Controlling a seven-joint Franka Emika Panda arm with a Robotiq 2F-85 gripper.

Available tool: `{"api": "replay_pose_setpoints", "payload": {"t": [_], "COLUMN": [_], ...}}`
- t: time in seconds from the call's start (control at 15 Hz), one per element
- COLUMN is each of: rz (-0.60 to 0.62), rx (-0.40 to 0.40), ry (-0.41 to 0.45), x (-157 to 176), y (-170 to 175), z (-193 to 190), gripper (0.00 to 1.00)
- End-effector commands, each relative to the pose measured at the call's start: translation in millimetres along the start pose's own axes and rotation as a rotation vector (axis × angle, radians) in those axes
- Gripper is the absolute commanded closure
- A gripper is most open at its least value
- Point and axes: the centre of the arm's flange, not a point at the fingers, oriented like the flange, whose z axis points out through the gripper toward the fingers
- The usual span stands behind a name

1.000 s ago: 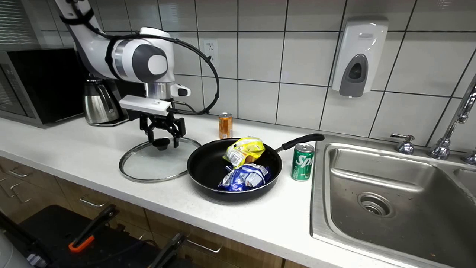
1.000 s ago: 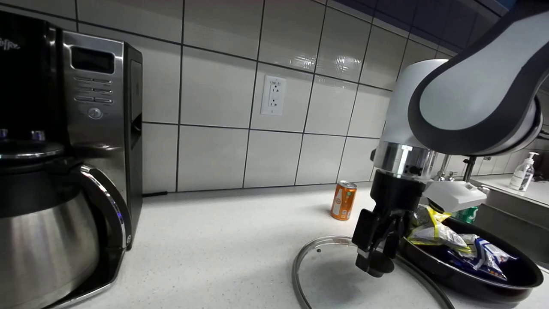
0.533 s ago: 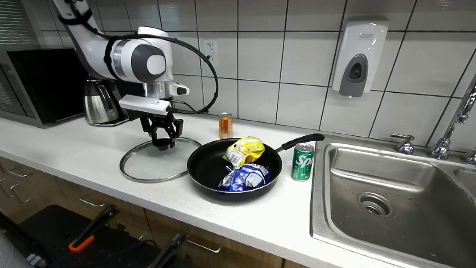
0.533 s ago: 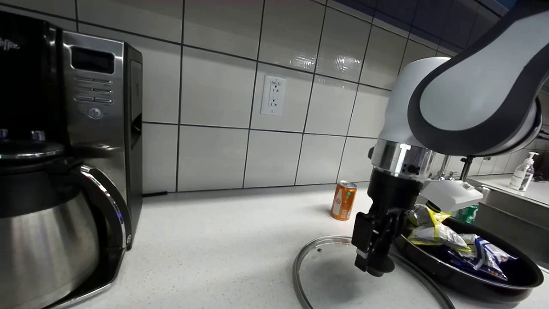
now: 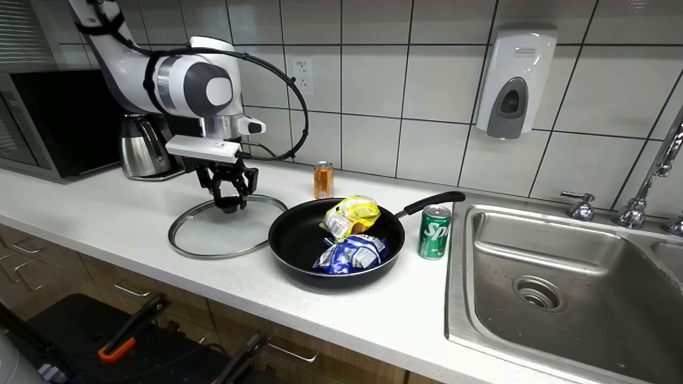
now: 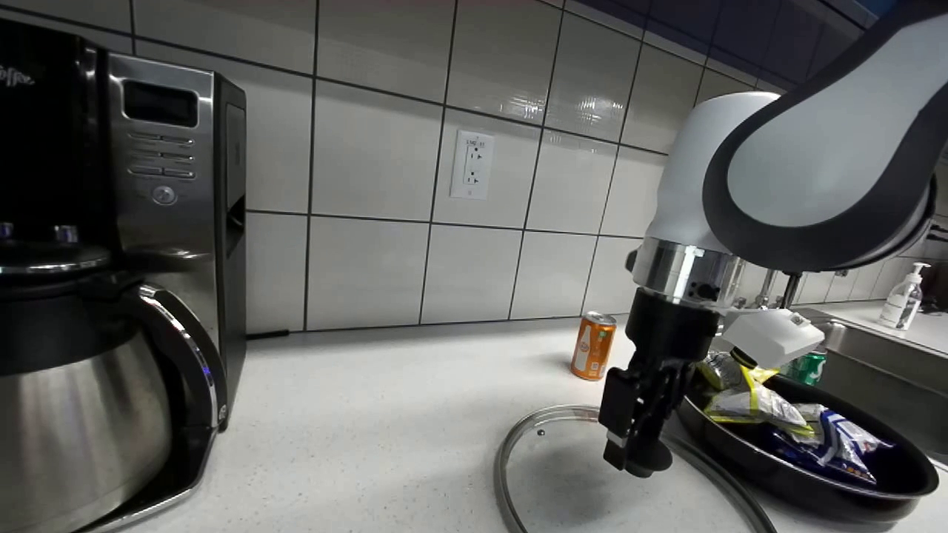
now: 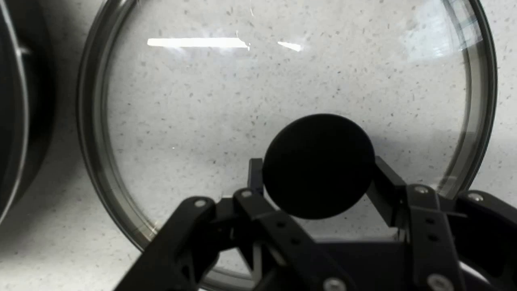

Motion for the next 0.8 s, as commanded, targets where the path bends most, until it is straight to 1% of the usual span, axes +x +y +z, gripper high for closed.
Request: {"api": "replay_pose_setpoints", "payload": {"t": [0.0,0.2,0.47,0.73], "rz": [-0.068,-0.098,-0.128,-0.149], "rx": [0.0,0.006,0.03,0.022], "ry": [0.038,0.037,0.039,0.038], "x": [10.9,12.8,14.3,12.1], "y": [-23.1,-33.8,-30.0,-20.9], "z": [-23.2,-33.8,-49.1,-68.8], "gripper": [0.61,0.61,0.61,0.61]}}
